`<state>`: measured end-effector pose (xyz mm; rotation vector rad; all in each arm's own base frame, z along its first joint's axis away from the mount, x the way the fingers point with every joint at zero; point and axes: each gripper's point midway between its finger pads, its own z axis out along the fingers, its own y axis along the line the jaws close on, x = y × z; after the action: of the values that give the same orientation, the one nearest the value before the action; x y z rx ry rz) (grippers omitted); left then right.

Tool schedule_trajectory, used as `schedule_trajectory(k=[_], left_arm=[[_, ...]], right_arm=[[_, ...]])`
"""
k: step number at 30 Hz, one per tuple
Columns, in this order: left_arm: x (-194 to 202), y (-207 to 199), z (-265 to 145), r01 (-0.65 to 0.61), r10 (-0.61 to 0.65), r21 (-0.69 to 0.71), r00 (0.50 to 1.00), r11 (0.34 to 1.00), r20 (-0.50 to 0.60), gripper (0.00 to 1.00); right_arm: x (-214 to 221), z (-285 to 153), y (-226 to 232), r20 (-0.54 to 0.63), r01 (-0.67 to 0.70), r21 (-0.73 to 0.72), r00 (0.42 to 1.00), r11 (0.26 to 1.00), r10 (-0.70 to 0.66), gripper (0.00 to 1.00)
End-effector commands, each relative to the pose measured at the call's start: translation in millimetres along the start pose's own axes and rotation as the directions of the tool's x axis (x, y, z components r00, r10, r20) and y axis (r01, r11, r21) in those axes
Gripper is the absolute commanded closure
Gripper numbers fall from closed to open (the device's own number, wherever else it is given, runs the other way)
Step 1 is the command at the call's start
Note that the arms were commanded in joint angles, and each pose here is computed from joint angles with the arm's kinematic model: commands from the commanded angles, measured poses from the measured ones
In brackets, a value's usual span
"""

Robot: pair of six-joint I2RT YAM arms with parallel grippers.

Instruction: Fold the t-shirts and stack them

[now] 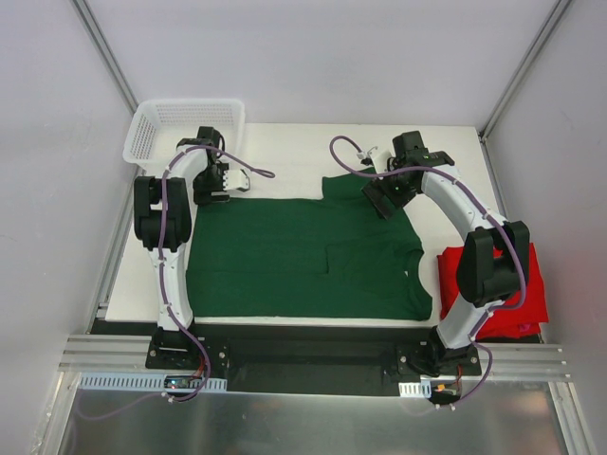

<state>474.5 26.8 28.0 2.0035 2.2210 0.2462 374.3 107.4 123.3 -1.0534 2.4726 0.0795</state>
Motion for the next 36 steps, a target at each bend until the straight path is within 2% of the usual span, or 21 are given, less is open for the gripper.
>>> schedule_trajectory(k=[1,3,6,12,21,28,31,32,33,36], left_arm=[[4.3,7.3,-2.6,0.023,-0.024,-0.019,1.0,1.0,-0.009,0.33],[6.1,5.5,-2.6,0.033,-0.033,-0.016,0.999,0.999,-0.019,0.39],[7.4,3.6,-2.5,0.04,-0.04,-0.014,0.999,0.999,-0.026,0.41],[8.5,-5.9,-3.2,0.032,-0.032,0.003,0.999,0.999,-0.027,0.56],[6.3,-7.0,-0.8,0.038,-0.038,0.008,0.999,0.999,-0.023,0.53],[3.2,-10.8,2.2,0.039,-0.039,0.019,0.999,0.999,-0.02,0.57],[3.2,-11.5,3.8,0.044,-0.043,0.021,0.999,0.999,-0.032,0.68],[3.8,-11.8,4.1,0.047,-0.046,0.021,0.998,0.999,-0.04,0.97],[4.1,-12.3,4.4,0.054,-0.053,0.021,0.998,0.998,-0.046,1.0],[3.2,-11.6,3.4,0.067,-0.066,0.017,0.997,0.998,-0.041,1.0]], right_arm=[[0.9,-2.1,1.9,-0.006,0.022,0.0,1.0,1.0,-0.022,0.04],[0.2,-1.6,2.5,-0.006,0.024,-0.002,1.0,1.0,-0.024,0.04],[-0.7,-1.1,1.9,-0.007,0.025,-0.003,1.0,1.0,-0.025,0.04],[-3.9,0.6,0.1,-0.006,0.027,0.0,1.0,1.0,-0.027,0.04],[-2.8,-0.2,1.7,-0.008,0.028,-0.003,1.0,1.0,-0.028,0.04],[-1.0,0.3,2.2,-0.014,0.03,-0.005,0.999,1.0,-0.03,0.04],[-1.3,0.3,2.0,-0.012,0.032,-0.004,0.999,0.999,-0.032,0.04],[-1.4,0.9,1.9,-0.012,0.03,-0.004,0.999,1.0,-0.03,0.04],[-1.2,1.2,1.9,-0.012,0.032,-0.004,0.999,0.999,-0.032,0.04],[-1.6,2.1,2.3,-0.013,0.033,-0.005,0.999,0.999,-0.033,0.04]])
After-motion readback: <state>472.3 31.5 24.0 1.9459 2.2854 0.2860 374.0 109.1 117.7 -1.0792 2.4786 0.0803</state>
